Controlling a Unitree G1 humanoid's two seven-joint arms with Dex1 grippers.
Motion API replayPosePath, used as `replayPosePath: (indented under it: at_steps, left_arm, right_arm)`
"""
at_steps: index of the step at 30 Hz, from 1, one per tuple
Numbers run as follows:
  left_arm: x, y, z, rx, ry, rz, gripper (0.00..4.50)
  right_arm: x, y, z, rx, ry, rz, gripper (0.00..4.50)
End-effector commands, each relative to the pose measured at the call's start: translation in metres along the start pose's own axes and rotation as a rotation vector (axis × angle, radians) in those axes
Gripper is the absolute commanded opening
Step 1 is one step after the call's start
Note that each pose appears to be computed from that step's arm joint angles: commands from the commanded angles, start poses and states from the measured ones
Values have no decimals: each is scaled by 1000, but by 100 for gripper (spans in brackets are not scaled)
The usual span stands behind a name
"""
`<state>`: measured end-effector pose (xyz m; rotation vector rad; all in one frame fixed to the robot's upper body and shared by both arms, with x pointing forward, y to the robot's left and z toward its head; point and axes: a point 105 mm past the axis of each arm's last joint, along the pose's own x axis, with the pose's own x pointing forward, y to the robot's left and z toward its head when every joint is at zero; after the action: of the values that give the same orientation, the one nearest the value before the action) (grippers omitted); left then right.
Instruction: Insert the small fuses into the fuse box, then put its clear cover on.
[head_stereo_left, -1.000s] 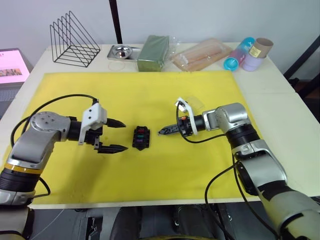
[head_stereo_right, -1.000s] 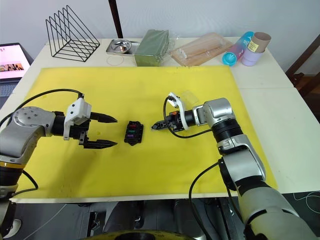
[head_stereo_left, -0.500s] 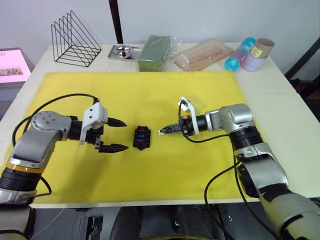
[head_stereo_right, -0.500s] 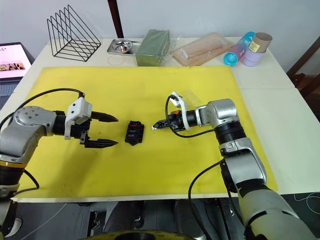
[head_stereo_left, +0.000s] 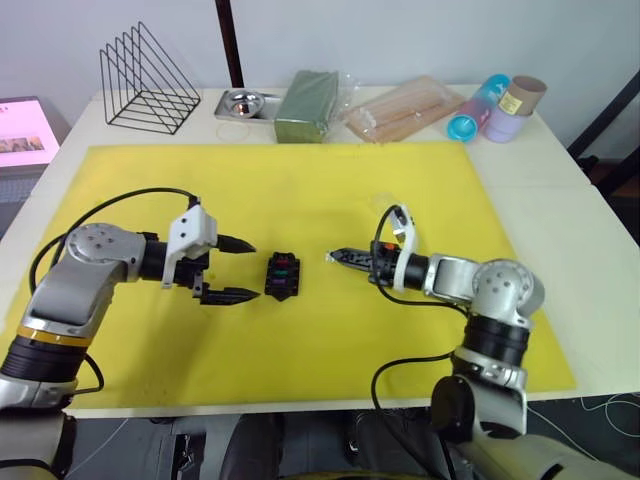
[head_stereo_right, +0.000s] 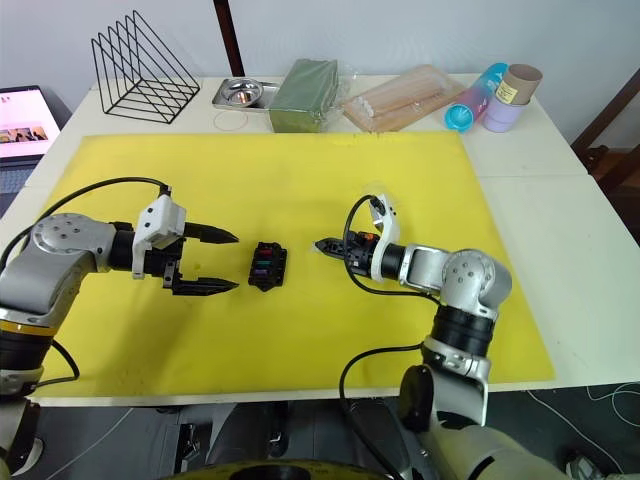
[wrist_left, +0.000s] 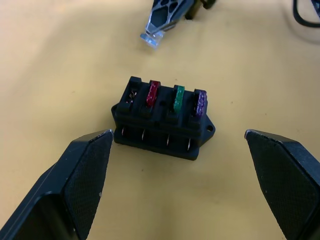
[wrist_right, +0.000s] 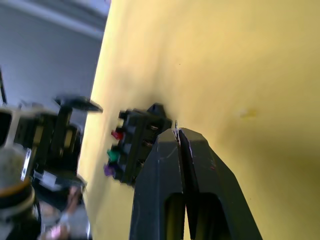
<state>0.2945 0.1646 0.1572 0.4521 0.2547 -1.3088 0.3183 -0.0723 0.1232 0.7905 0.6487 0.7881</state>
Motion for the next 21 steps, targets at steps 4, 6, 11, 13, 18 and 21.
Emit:
replayPosePath:
  at_steps: [4,6,11,13,18,21]
  left_arm:
    - [-1,1,8,41,-10,-4,450]
    - [0,1,8,41,-11,-6,450]
    - [0,2,8,42,-12,-9,450]
    - [0,2,8,42,-12,-9,450]
    - [0,3,9,44,-14,-4,450]
    - [0,4,9,44,-15,-2,450]
  right_arm:
    - [-5,7,-16,38,-82,-23,2]
    - [-7,5,-22,61,-83,-33,2]
    - [-9,3,-33,68,-54,-52,2]
    - [-10,2,-36,62,-37,-65,2]
    - [-10,1,-38,40,9,-80,2]
    - [-10,2,-38,32,23,-76,2]
